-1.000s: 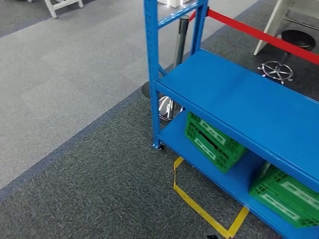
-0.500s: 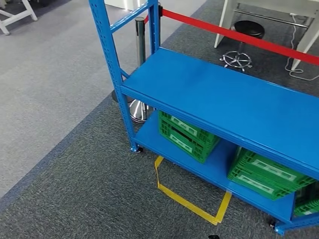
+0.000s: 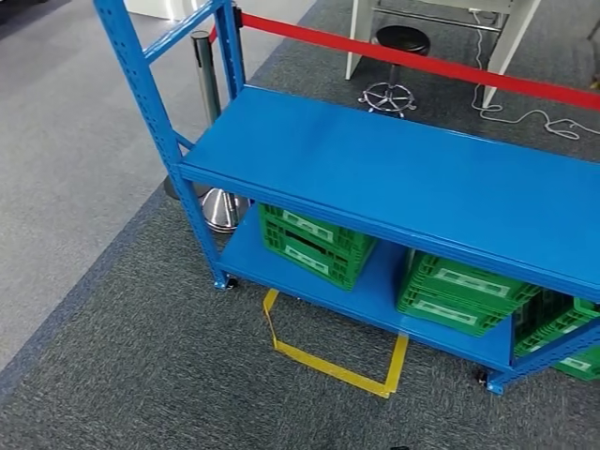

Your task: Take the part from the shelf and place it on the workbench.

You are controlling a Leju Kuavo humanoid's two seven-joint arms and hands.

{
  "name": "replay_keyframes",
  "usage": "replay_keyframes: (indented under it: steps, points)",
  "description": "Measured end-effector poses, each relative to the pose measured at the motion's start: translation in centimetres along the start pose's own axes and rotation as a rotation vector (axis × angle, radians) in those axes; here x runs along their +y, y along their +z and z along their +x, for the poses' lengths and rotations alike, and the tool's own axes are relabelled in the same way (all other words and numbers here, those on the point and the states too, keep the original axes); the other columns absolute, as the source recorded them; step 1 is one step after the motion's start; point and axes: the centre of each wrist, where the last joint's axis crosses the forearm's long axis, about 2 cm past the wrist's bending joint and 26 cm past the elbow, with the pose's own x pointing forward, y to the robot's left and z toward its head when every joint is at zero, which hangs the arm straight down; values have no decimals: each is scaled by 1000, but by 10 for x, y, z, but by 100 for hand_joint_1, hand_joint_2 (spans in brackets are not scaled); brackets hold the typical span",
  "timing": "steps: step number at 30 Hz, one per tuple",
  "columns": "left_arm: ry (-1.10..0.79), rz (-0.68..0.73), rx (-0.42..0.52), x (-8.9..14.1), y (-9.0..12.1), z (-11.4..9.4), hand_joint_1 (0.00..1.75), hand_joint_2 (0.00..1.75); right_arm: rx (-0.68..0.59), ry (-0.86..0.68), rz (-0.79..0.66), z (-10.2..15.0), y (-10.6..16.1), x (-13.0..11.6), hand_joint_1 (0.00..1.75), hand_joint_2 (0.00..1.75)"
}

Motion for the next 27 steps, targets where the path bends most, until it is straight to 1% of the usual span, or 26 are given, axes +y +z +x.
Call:
replay_keyframes:
  steps: [3, 7, 11, 17, 27]
  points:
    - [-31, 11, -14, 0, 0, 1, 0, 0, -20, 2, -13, -3, 0, 0, 0, 0]
    - [-25, 19, -11, -1, 0, -1, 0, 0, -40, 11, -27, -3, 0, -1, 0, 0]
    - [-25, 2, -6, -3, 1, -3, 0, 0, -45, 22, -28, -3, 0, -1, 0, 0]
    - [-29, -14, -6, -3, 1, 1, 0, 0, -90, 66, -25, -4, 0, 0, 0, 0]
    - [-50, -22, 2, -5, 2, 0, 0, 0, -85, 81, -9, -7, 0, 0, 0, 0]
